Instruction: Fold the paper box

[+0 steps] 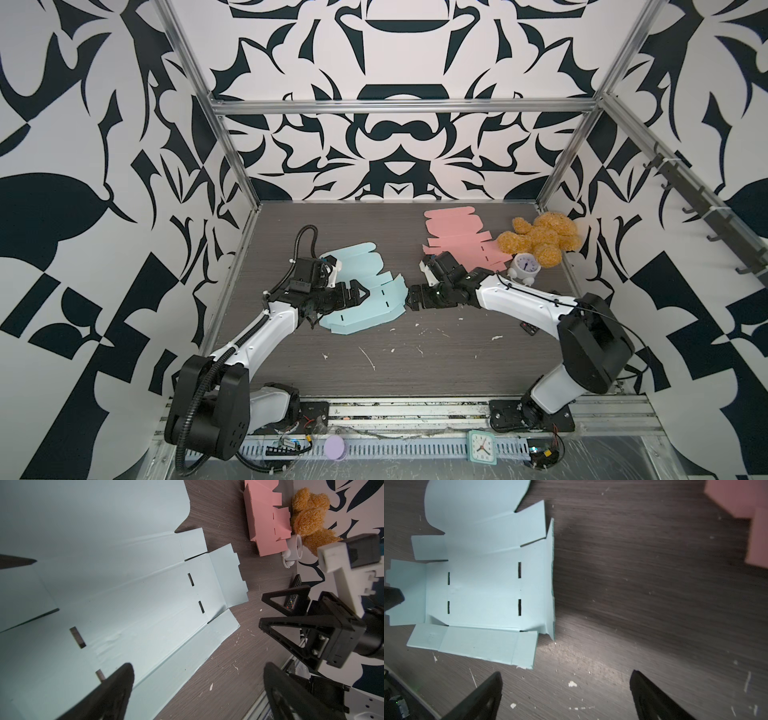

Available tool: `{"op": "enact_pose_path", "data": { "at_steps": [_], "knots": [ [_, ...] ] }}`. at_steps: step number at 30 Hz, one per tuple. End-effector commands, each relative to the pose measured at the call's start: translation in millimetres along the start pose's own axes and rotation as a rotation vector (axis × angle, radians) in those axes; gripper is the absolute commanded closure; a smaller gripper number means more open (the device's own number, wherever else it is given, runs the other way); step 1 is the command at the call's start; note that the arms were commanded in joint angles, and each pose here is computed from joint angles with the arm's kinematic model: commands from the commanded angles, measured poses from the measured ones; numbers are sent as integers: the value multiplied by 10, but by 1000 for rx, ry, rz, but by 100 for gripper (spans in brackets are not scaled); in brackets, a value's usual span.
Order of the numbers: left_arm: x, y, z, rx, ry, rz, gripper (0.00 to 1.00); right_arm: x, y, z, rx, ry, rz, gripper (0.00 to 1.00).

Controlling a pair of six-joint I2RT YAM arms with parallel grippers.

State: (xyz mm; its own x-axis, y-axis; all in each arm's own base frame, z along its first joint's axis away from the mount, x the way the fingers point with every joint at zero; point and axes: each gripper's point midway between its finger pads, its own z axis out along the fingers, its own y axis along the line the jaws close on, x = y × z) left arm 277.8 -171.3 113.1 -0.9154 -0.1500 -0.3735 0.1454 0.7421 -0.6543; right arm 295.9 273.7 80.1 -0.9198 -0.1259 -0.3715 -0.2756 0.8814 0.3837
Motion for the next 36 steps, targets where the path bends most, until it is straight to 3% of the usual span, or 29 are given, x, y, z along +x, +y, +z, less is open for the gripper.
{"op": "enact_pose_path", "data": {
  "at_steps": [1,12,18,36],
  "knots": [
    [63,-30,8,20,28,-23,0,-184,192,37,-67,-21,-49,13],
    [29,-122,-39,55,9,-17,0,-329,270,368,-91,10,-77,30],
    [-1,-140,-56,56,-4,-13,0,-376,285,437,-92,10,-101,49],
    [18,-98,-28,44,5,-18,0,-346,247,492,-85,21,-192,72]
  ]
}}
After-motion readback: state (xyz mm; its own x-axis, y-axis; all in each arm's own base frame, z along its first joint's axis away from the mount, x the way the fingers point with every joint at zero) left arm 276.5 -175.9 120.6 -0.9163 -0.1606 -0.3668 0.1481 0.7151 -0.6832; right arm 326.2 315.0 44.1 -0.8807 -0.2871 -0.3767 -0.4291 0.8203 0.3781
